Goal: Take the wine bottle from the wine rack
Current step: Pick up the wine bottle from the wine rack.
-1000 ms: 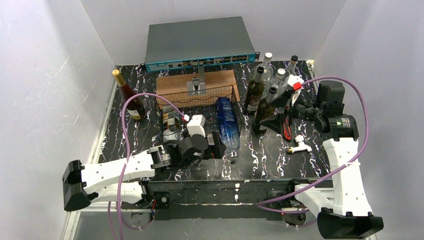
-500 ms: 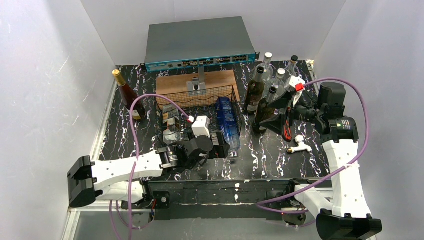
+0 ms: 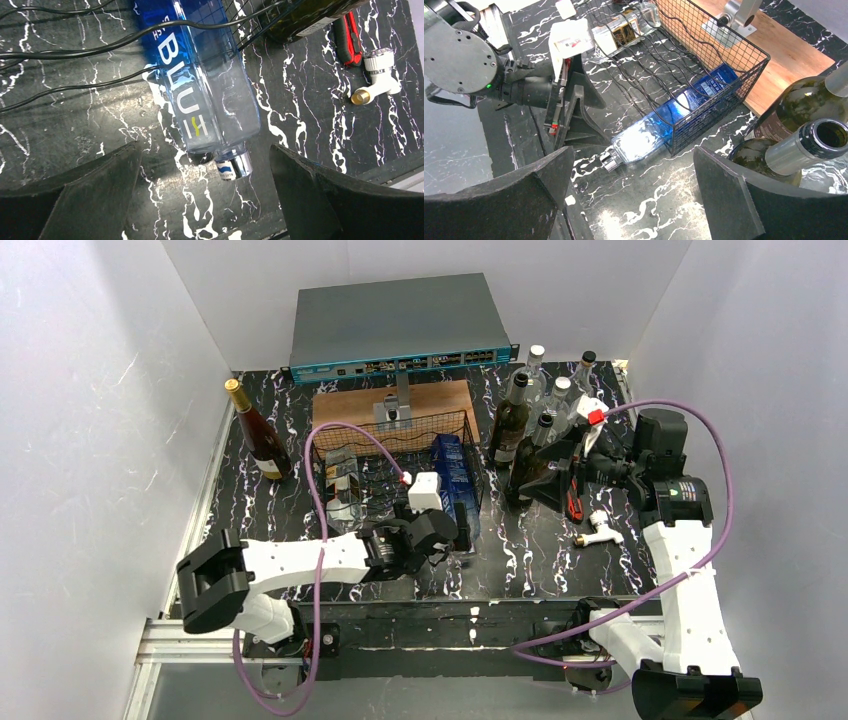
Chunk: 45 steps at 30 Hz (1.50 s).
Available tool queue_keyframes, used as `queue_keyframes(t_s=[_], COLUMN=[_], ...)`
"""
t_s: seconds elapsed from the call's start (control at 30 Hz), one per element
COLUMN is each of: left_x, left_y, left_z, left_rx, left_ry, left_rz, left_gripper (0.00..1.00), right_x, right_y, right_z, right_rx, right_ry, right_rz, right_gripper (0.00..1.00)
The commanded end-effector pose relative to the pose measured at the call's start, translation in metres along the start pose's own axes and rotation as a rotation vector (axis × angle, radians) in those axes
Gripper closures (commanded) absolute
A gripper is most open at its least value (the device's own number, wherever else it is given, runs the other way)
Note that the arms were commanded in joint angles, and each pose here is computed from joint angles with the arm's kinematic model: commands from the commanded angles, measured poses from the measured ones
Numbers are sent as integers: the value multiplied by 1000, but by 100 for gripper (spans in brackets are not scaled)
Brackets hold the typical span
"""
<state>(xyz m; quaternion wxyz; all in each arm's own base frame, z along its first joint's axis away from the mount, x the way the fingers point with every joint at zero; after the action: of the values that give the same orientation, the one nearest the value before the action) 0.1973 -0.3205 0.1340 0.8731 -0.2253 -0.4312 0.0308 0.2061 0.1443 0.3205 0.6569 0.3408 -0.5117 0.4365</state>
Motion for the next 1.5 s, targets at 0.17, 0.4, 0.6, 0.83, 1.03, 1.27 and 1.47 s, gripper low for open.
queue_keyframes(t_s=[0.17,0.4,0.6,0.83,1.03,1.27,1.47], left_x=[2,-5,-12,-14,-14,-16,-21], left_y=[-6,-1,8,19,14,8,11], left_z=[-37,-47,-52,-56,-62,-72,-80], left_rx=[-22,-102,-166,-205,-240,-291,-303], left_ry=[28,54,63,44,45,43,43], left_rz=[175,259,326,389,401,442,504], left_gripper=[2,2,2,2,2,2,2], right_x=[-5,-8,-11,-11,-12,-12,-12], right_y=[-6,-8,-8,-7,-8,-8,-8], right_z=[1,0,-1,-2,-2,-2,-3], right_rx=[-40,-43,-41,-34,-31,-27,-24], right_ry=[-1,2,4,3,3,3,4], right_rz=[24,18,14,9,5,4,2], right_gripper=[2,2,2,2,2,2,2])
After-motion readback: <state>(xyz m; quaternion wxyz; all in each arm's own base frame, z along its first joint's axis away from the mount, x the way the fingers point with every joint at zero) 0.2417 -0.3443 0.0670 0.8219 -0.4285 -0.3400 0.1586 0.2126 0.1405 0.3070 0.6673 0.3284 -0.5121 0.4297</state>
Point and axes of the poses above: each gripper's point midway between its finger pads, its own z axis back along the fingers, its own y axis along the line the jaws close on, x = y × z, the point moved 1 cm from there along z, back along the fingers, and after that the axes turned 6 degrees about z, right-handed, at the moved point
